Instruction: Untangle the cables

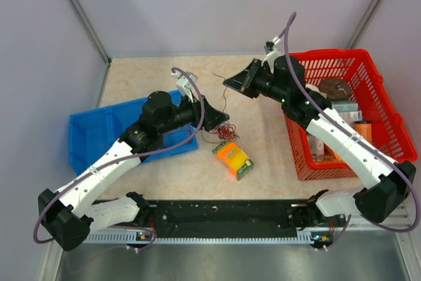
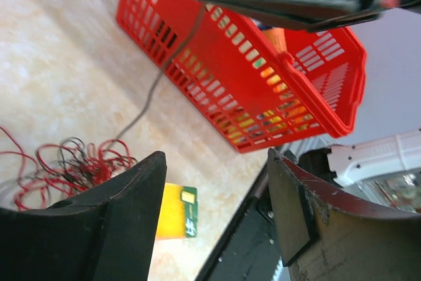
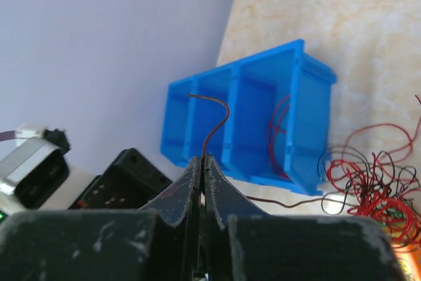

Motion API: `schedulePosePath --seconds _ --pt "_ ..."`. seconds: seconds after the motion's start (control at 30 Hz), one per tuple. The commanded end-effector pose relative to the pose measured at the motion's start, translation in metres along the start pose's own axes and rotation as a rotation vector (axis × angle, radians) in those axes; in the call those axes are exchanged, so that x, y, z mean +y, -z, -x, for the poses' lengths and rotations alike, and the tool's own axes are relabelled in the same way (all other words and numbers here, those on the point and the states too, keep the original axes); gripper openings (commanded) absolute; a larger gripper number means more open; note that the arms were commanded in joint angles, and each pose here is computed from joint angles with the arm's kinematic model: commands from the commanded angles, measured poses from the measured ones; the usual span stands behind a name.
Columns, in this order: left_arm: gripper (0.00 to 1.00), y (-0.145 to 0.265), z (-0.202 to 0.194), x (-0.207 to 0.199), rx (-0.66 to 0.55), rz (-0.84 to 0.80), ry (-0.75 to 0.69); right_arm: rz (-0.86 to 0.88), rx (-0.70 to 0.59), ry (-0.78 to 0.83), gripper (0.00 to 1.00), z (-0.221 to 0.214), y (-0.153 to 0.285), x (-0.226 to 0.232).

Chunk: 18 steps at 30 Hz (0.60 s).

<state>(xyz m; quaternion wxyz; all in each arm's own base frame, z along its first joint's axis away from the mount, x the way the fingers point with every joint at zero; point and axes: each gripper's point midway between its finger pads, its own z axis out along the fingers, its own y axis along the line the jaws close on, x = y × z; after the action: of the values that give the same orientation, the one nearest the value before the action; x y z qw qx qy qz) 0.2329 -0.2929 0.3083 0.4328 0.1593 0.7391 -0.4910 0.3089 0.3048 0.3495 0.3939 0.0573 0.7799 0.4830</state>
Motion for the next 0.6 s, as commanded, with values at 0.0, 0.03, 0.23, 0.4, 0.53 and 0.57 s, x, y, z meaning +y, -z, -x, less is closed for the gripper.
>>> schedulePosePath --seconds 0.0,0.03,0.23,0.4,0.53,0.57 --pt "0.68 -0.001 0.039 -0.003 -0.14 0.049 -0.126 0.214 -0.062 0.017 0.0 0.033 0.04 0.078" --pt "0.69 -0.004 0.041 0.001 -0.152 0.065 -0.139 0.221 -0.065 0.017 0.0 0.035 0.043 0.082" --pt "0.68 -0.027 0.057 0.005 -0.2 0.069 -0.199 0.235 -0.059 0.01 0.0 0.034 0.048 0.086" --pt "0.47 -0.05 0.069 0.01 -0.206 0.074 -0.221 0.238 -0.048 0.019 0.0 0.03 0.05 0.084" --pt "0.0 -0.052 0.082 0.029 -0.225 0.191 -0.237 0.159 -0.059 0.142 0.16 0.028 0.047 0.062" --pt "0.0 -0.05 0.084 0.031 -0.233 0.209 -0.247 0.096 -0.068 0.196 0.33 0.028 0.046 0.046"
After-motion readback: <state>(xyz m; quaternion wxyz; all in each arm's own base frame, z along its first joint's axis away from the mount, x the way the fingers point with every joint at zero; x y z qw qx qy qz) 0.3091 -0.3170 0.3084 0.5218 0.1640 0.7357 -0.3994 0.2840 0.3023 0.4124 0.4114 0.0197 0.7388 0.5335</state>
